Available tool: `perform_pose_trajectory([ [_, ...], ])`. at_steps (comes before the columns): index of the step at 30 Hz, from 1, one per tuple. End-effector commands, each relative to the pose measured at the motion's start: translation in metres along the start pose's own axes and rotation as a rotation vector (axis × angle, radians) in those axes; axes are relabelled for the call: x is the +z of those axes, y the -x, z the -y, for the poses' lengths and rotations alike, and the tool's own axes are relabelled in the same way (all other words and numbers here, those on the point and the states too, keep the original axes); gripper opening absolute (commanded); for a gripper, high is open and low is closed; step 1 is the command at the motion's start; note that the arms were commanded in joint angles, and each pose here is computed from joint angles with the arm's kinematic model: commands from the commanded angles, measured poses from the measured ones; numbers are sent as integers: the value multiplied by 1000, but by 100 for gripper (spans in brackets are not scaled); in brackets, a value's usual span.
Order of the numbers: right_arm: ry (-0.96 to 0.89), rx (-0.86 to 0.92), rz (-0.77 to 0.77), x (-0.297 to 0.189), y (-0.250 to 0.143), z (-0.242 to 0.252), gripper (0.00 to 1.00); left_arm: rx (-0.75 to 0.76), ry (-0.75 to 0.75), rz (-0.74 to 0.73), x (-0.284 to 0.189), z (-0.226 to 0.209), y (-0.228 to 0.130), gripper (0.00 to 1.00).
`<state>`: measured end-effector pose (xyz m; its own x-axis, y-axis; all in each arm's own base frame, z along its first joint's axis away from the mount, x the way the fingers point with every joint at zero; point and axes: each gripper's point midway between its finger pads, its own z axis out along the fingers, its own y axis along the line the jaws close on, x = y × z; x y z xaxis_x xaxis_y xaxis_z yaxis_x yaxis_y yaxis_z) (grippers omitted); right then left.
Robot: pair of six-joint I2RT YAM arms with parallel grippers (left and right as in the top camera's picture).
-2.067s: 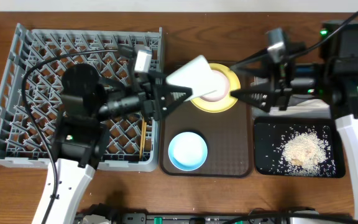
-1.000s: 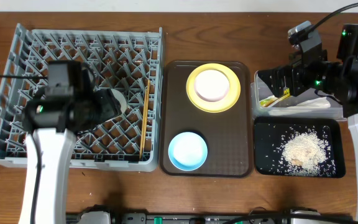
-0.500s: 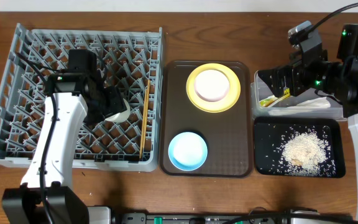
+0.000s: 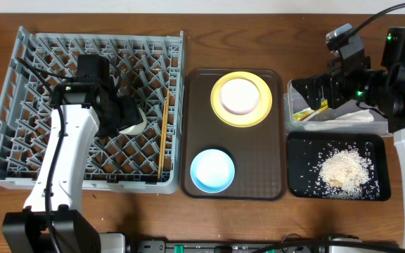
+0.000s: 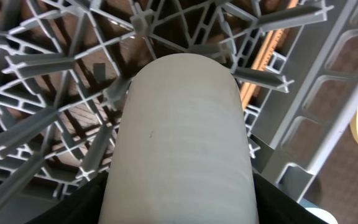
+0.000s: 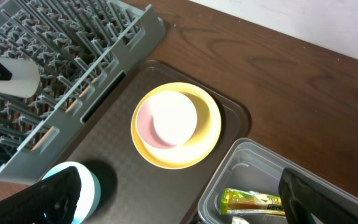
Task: Sort waste into correct bins and load items into the dishwasher
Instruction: 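Carry the white cup with the left gripper into the dish rack, then set the white cup upright in the rack and release with the left gripper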
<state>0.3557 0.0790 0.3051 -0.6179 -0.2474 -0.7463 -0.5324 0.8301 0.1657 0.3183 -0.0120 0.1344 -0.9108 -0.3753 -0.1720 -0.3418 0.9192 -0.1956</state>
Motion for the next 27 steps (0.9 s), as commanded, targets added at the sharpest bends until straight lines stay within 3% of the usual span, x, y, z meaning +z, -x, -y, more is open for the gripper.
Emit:
perform_pose_trajectory([
  [1, -10, 21, 0, -2, -1, 4, 99, 11, 38, 6, 2, -7, 0, 48],
  [5, -10, 21, 0, -2, -1, 4, 99, 11, 37, 6, 2, -7, 0, 60],
  [9, -10, 21, 0, -2, -1, 4, 99, 11, 33, 17, 2, -6, 2, 79],
  [14, -10, 21, 0, -2, -1, 4, 99, 14, 24, 40, -2, -3, 7, 88],
  [19, -10, 21, 0, -2, -1, 4, 99, 21, 5, 95, -18, 2, 16, 88],
  [20, -10, 21, 0, -2, -1, 4, 99, 22, -1, 110, -23, 4, 18, 87],
  [23, -10, 21, 0, -2, -1, 4, 99, 29, -23, 170, -40, 7, 22, 63],
  [25, -10, 21, 0, -2, -1, 4, 99, 31, -29, 185, -45, 8, 22, 36],
  [27, -10, 21, 0, -2, -1, 4, 99, 31, -30, 189, -46, 8, 21, 21],
])
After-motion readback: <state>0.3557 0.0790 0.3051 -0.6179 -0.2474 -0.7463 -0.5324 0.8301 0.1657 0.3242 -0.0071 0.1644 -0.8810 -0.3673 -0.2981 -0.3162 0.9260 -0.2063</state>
